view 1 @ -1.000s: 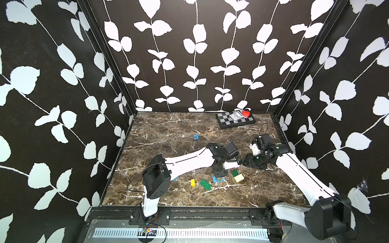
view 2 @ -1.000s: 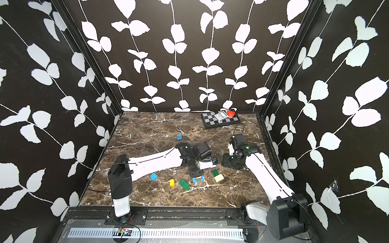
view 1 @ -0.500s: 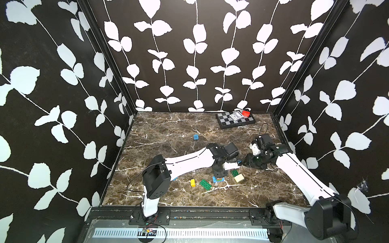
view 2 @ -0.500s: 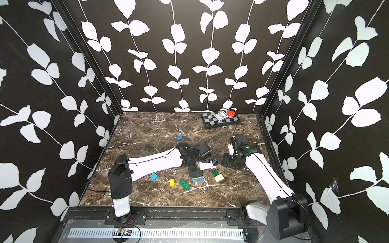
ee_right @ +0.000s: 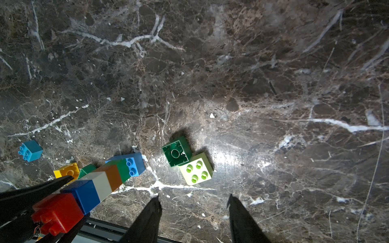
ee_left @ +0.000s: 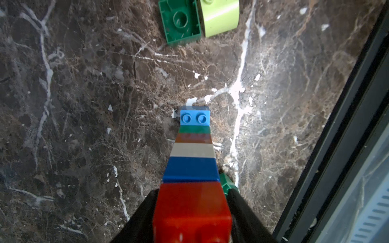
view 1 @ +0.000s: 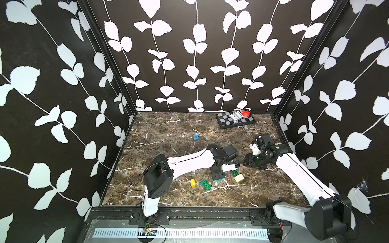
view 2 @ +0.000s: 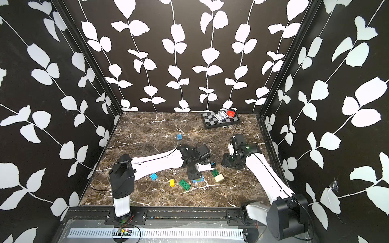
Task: Assemble the number 1 with lego
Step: Assemble the lego brick with the lego brick.
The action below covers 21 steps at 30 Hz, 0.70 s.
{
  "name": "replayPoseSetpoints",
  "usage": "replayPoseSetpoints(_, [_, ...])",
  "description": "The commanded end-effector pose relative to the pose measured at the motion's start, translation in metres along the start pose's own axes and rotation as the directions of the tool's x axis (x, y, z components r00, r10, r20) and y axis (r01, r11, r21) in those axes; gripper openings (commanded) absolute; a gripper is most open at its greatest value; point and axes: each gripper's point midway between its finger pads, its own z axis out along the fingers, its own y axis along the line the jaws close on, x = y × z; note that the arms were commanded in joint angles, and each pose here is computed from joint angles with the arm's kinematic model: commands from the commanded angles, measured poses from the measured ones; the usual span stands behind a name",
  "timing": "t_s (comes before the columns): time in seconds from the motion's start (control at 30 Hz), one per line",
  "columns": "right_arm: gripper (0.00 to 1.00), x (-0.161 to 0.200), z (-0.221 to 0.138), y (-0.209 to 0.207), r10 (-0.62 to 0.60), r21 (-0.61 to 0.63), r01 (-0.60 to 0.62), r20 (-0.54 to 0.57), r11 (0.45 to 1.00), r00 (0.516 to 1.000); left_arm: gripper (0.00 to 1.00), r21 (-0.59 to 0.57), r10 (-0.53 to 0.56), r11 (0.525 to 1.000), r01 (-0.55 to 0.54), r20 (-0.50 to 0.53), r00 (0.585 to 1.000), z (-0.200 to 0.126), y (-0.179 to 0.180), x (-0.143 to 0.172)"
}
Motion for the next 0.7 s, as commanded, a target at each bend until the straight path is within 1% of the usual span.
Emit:
replayPoseSetpoints(0.0, [0.53, 0.008, 0.0, -0.004, 0.014, 0.0, -0.014, -0.017, 1.0, 1.0, 0.59, -0.021, -0.006, 1.0, 0.008, 0.05, 0.999, -0.014, 0.002, -0.006])
replayPoseSetpoints(0.13, [0.53, 0.01, 0.0, -0.004, 0.014, -0.003, -0.014, -0.018, 1.0, 1.0, 0.65, -0.033, -0.012, 0.999, 0.015, 0.112, 0.994, -0.023, 0.003, -0.012])
replayPoseSetpoints(0.23, [0.55, 0.01, -0.001, -0.001, 0.011, -0.023, -0.011, -0.009, 1.0, 1.0, 0.7, -0.018, -0.009, 1.0, 0.013, 0.204, 0.979, -0.035, -0.002, -0.019])
replayPoseSetpoints(0.3, [0.56, 0.011, -0.001, 0.001, 0.008, -0.036, -0.008, -0.005, 0.999, 1.0, 0.73, -0.016, -0.004, 1.0, 0.009, 0.295, 0.956, -0.047, -0.005, -0.026])
replayPoseSetpoints(0.37, [0.57, 0.011, -0.002, 0.004, 0.005, -0.055, -0.004, 0.001, 0.998, 1.0, 0.76, -0.042, -0.003, 0.999, 0.022, 0.393, 0.919, -0.062, -0.004, -0.032])
replayPoseSetpoints(0.43, [0.57, 0.01, -0.003, 0.009, 0.0, -0.081, 0.001, 0.007, 0.997, 1.0, 0.77, -0.073, -0.005, 0.996, 0.044, 0.46, 0.888, -0.075, 0.0, -0.034])
replayPoseSetpoints(0.53, [0.55, 0.01, -0.006, 0.02, -0.016, -0.14, 0.016, -0.001, 0.99, 1.0, 0.77, -0.122, -0.036, 0.985, 0.123, 0.55, 0.834, -0.096, 0.01, -0.035])
replayPoseSetpoints(0.6, [0.54, 0.012, -0.008, 0.033, -0.049, -0.178, 0.047, -0.004, 0.983, 0.999, 0.77, -0.152, -0.077, 0.966, 0.208, 0.601, 0.796, -0.107, 0.02, -0.032])
replayPoseSetpoints(0.67, [0.54, 0.017, -0.012, 0.051, -0.117, -0.201, 0.113, -0.007, 0.973, 0.993, 0.76, -0.179, -0.187, 0.911, 0.373, 0.627, 0.756, -0.113, 0.042, -0.017])
